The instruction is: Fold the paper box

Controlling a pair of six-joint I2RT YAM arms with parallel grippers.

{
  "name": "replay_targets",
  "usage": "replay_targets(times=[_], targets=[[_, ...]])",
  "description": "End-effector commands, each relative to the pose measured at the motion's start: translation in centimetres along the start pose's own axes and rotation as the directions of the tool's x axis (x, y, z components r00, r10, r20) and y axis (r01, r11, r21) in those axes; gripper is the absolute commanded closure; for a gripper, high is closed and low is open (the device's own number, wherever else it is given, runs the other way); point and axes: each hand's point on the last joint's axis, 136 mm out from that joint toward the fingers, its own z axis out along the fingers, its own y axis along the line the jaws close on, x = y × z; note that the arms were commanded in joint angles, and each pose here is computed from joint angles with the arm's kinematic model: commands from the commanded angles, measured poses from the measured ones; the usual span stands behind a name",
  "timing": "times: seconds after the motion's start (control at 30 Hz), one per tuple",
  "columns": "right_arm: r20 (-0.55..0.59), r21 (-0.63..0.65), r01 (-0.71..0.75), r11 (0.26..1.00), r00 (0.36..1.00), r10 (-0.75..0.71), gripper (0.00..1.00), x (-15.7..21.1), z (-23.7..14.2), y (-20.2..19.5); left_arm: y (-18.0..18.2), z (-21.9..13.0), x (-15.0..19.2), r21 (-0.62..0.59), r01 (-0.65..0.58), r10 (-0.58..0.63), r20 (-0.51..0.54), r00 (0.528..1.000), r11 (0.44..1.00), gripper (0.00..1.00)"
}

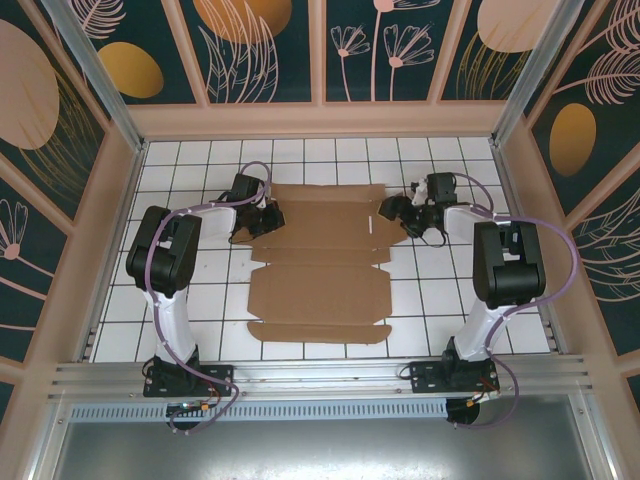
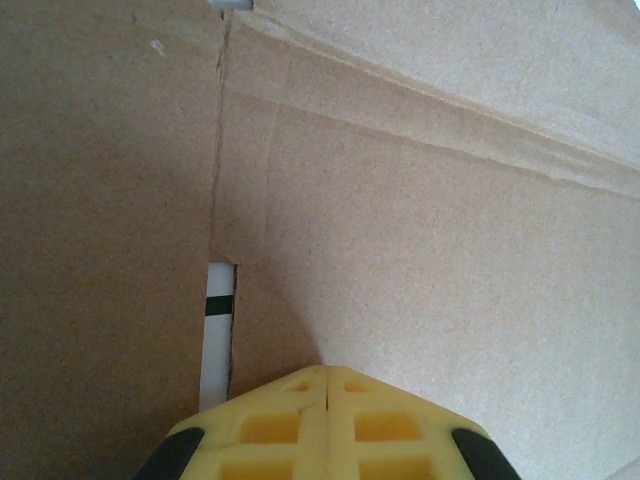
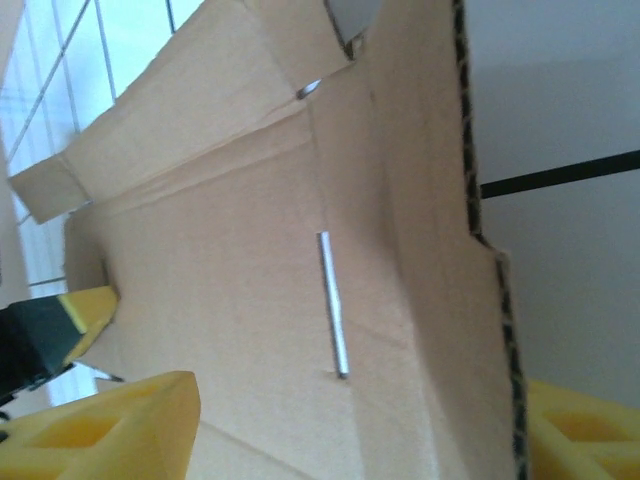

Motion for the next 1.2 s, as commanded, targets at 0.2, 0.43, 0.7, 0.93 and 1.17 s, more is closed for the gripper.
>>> replay_targets(times=[0.2, 0.43, 0.7, 0.93, 1.17], targets=[[0.019, -0.116, 0.003, 0.993, 1.000, -0.001, 0.69, 0.6, -1.4, 2.0, 1.3, 0.3, 1.0, -0.027, 0.005, -0.006, -0.024, 1.000, 1.000, 0.95], [0.004, -0.164, 0.082, 0.983, 0.997, -0.083, 0.69, 1.8, -1.5, 6.1, 1.0, 0.1, 0.8, -0.019, 0.004, -0.004, -0.018, 1.000, 1.000, 0.96], [-0.098, -0.070, 0.184, 0.981, 0.977, -0.190, 0.39, 4.3, 3.1, 7.4, 0.7, 0.0, 0.8, -0.006, 0.004, -0.004, -0.020, 1.000, 1.000, 0.96], [-0.139, -0.048, 0.215, 0.975, 0.966, -0.220, 0.23, 5.3, 6.5, 7.6, 0.7, 0.0, 0.9, -0.003, 0.002, -0.002, -0.022, 1.000, 1.000, 0.96], [-0.187, -0.021, 0.166, 0.986, 0.968, -0.167, 0.23, 6.2, 9.3, 5.0, 0.6, -0.1, 0.8, -0.002, 0.000, 0.000, -0.019, 1.000, 1.000, 0.96]])
